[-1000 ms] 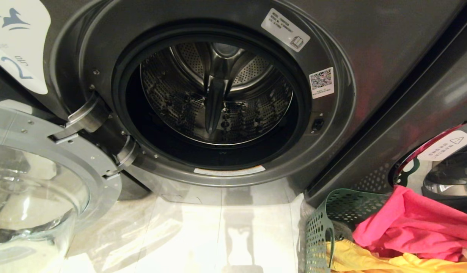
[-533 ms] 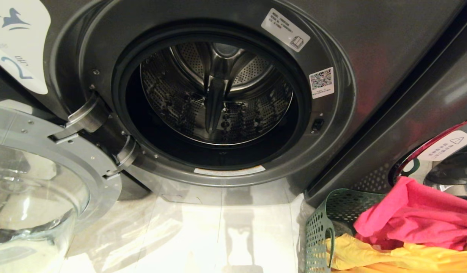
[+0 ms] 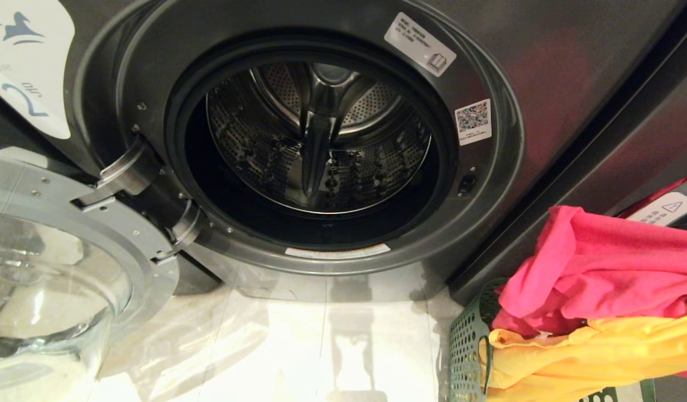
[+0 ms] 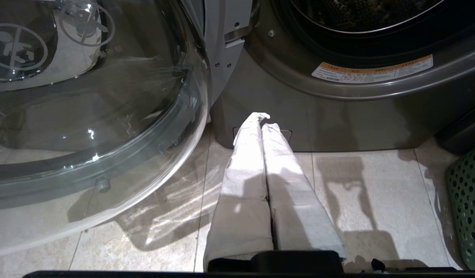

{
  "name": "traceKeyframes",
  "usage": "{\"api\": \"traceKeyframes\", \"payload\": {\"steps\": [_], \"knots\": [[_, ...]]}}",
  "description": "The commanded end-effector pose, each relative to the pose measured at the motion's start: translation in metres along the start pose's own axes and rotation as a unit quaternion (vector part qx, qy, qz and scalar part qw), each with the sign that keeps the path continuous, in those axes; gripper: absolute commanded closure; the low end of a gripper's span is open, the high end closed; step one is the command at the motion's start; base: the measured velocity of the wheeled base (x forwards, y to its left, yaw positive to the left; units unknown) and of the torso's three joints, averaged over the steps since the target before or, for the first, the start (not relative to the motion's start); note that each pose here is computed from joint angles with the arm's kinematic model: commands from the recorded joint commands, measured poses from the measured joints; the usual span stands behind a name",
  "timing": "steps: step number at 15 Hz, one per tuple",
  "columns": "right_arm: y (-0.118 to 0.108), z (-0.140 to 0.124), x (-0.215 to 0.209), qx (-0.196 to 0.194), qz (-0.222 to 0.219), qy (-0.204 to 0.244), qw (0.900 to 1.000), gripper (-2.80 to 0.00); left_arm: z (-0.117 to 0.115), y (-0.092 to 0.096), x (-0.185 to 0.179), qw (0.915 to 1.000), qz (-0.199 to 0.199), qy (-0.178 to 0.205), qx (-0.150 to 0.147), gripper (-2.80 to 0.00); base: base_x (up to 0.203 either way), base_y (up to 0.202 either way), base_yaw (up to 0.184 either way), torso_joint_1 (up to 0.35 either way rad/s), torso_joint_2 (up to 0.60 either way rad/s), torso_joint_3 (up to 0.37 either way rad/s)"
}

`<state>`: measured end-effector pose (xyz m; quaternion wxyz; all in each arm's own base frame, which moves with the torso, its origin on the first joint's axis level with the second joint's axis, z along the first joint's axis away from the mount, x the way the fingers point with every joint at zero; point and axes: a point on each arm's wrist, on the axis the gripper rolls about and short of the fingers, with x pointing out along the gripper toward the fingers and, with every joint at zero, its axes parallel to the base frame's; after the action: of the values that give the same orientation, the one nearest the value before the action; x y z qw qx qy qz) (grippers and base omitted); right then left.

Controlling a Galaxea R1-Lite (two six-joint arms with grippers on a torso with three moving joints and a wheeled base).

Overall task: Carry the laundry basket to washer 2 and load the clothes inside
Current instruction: Place the clothes into the washing machine

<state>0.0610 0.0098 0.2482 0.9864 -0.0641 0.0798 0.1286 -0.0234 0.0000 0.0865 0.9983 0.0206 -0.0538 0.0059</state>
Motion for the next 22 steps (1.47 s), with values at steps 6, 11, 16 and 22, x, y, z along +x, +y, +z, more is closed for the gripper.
{"api": "traceKeyframes", "payload": {"steps": [6, 11, 16, 22], "knots": [[0.011, 0.041, -0.005, -0.012, 0.121, 0.003, 0.993, 0.0, -0.011, 0.0, 0.002, 0.9998, 0.0, 0.02, 0.0, 0.0, 0.0, 0.0, 0.0, 0.0, 0.0, 0.0], [0.012, 0.031, 0.0, -0.012, 0.106, 0.025, 0.994, 0.0, -0.011, 0.0, 0.002, 0.9998, 0.0, 0.02, 0.0, 0.0, 0.0, 0.0, 0.0, 0.0, 0.0, 0.0], [0.017, 0.035, 0.004, -0.026, 0.141, 0.022, 0.989, 0.0, -0.011, 0.0, 0.002, 0.9998, 0.0, 0.02, 0.0, 0.0, 0.0, 0.0, 0.0, 0.0, 0.0, 0.0], [0.019, 0.029, 0.004, -0.052, 0.154, 0.028, 0.986, 0.0, -0.011, 0.0, 0.002, 0.9998, 0.0, 0.02, 0.0, 0.0, 0.0, 0.0, 0.0, 0.0, 0.0, 0.0]]}}
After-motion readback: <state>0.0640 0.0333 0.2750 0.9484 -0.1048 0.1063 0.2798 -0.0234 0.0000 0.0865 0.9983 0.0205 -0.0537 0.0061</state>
